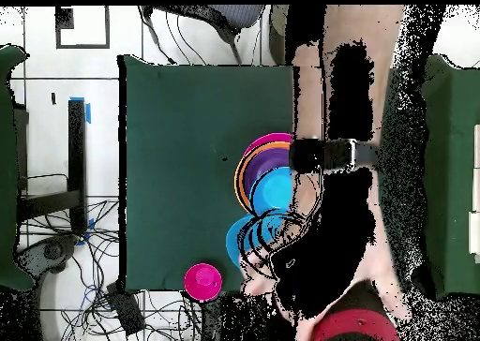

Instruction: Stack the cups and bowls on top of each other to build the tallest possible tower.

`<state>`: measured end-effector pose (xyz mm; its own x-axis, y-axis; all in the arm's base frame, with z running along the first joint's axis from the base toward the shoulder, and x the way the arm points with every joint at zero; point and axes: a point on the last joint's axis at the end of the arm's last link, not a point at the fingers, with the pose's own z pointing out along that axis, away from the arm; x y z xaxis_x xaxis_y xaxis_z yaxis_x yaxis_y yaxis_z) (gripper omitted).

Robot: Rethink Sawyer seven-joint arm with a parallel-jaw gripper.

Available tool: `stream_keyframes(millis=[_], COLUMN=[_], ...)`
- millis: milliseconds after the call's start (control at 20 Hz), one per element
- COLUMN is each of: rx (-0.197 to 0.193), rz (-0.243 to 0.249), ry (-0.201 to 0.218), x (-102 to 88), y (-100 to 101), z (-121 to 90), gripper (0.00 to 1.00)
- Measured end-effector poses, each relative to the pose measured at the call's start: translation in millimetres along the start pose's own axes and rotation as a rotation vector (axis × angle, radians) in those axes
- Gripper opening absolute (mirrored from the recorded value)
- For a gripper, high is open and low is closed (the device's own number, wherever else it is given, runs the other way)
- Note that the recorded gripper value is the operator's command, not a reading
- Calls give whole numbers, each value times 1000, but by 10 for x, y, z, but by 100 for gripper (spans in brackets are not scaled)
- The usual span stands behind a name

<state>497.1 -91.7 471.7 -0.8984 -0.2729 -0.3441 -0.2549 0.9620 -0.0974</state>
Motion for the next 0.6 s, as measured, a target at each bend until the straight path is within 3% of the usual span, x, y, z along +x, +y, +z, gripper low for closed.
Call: stream_keyframes(millis=[300,450,600], rx=[14,53,57], rz=[33,23,16], ry=[-29,-80,-102], x=[-45,-216,-329], y=[-9,-48,-54], z=[36,87,175], gripper=[0,0,0])
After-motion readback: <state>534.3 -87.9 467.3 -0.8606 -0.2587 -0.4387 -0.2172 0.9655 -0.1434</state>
